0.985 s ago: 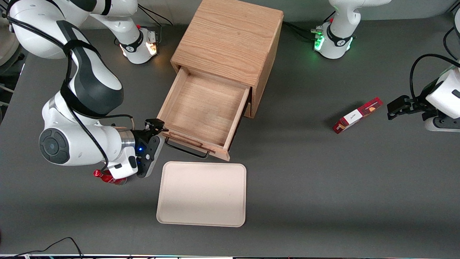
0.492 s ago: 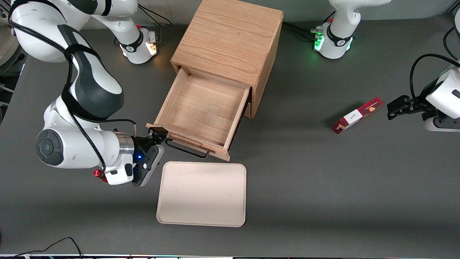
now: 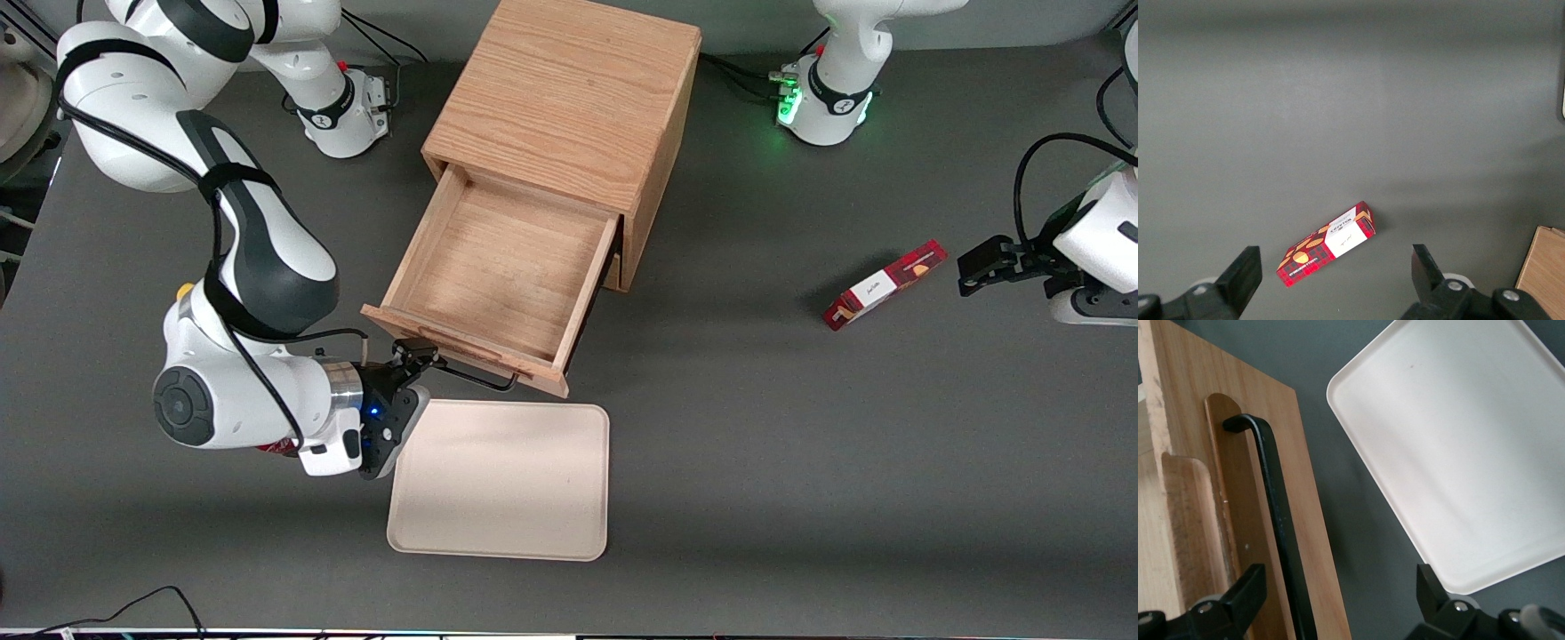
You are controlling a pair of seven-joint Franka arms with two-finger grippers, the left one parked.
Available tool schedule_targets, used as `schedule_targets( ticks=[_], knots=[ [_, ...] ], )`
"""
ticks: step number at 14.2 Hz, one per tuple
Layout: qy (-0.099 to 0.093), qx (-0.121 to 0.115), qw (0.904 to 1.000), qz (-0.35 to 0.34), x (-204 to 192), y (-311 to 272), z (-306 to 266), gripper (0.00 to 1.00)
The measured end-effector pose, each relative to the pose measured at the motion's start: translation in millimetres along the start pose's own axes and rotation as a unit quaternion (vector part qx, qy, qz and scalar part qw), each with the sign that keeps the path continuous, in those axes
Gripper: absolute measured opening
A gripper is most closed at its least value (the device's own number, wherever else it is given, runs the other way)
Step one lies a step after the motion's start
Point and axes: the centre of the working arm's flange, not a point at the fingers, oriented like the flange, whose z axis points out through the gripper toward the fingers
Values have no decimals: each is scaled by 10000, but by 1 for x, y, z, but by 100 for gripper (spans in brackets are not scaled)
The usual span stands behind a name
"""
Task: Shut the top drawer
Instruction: 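Lower the right gripper beside the black drawer handle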
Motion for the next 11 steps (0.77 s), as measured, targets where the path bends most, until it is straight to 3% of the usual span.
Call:
schedule_targets(
  ticks=[11],
  knots=[
    [-141,63,9999,-49,3,-6,10,100]
  ],
)
